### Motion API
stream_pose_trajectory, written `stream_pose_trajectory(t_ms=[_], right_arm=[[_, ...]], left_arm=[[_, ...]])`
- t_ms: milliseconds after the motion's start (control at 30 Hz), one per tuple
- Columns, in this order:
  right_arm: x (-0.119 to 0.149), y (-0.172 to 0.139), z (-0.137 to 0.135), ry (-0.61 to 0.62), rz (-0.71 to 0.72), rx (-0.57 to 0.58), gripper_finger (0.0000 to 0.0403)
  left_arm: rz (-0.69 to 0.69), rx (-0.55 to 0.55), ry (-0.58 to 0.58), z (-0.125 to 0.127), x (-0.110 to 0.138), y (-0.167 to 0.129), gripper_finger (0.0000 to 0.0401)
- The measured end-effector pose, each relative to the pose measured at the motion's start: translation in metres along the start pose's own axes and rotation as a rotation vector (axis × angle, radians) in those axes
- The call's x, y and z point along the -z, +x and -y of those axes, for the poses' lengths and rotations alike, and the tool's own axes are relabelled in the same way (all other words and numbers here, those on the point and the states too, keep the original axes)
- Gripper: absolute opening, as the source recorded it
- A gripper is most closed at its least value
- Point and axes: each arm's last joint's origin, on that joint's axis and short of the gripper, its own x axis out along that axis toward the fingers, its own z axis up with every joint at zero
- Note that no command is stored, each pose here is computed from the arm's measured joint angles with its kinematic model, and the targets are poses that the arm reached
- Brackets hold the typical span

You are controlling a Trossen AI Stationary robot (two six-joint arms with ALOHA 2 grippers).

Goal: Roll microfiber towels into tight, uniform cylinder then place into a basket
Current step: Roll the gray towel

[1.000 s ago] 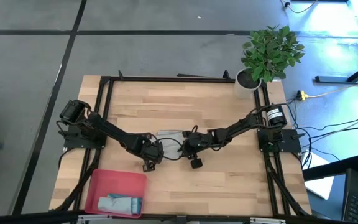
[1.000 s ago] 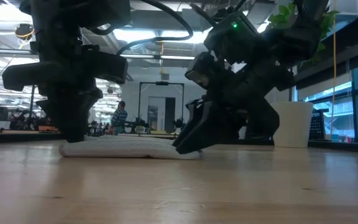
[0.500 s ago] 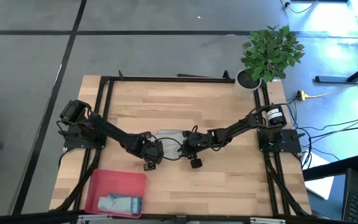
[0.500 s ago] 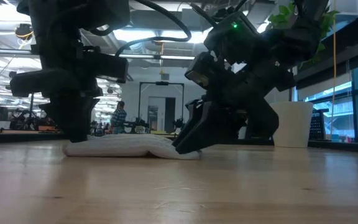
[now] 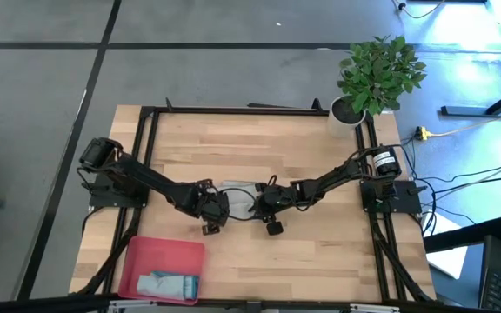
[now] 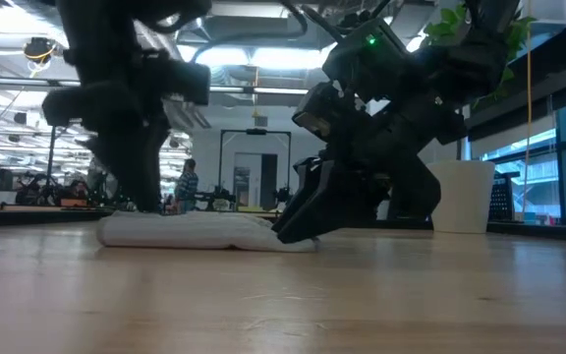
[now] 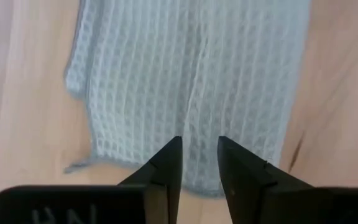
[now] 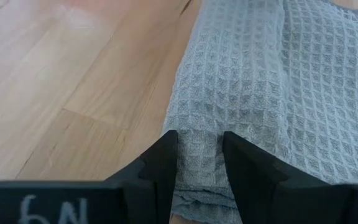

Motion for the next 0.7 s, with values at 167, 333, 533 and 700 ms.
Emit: stream_pose_trajectory(t_ms=[167,333,533,700], right_arm=[[0.000,0.000,0.000,0.001,0.000,0.000,0.0134],[0.000,0.000,0.000,0.002,-0.002,0.000,0.0134],[0.000,0.000,0.000,0.002,-0.004,0.000,0.0134],[0.001,0.000,0.000,0.002,-0.005,0.000,0.0134]], left_arm=[[0.030,0.013,0.045,0.002,-0.008,-0.012,0.0090],[0.064,0.022,0.079,0.005,-0.016,-0.020,0.0090],[0.093,0.048,0.135,0.018,-0.015,-0.030,0.0090],[0.101,0.072,0.222,0.036,0.002,-0.030,0.0090]])
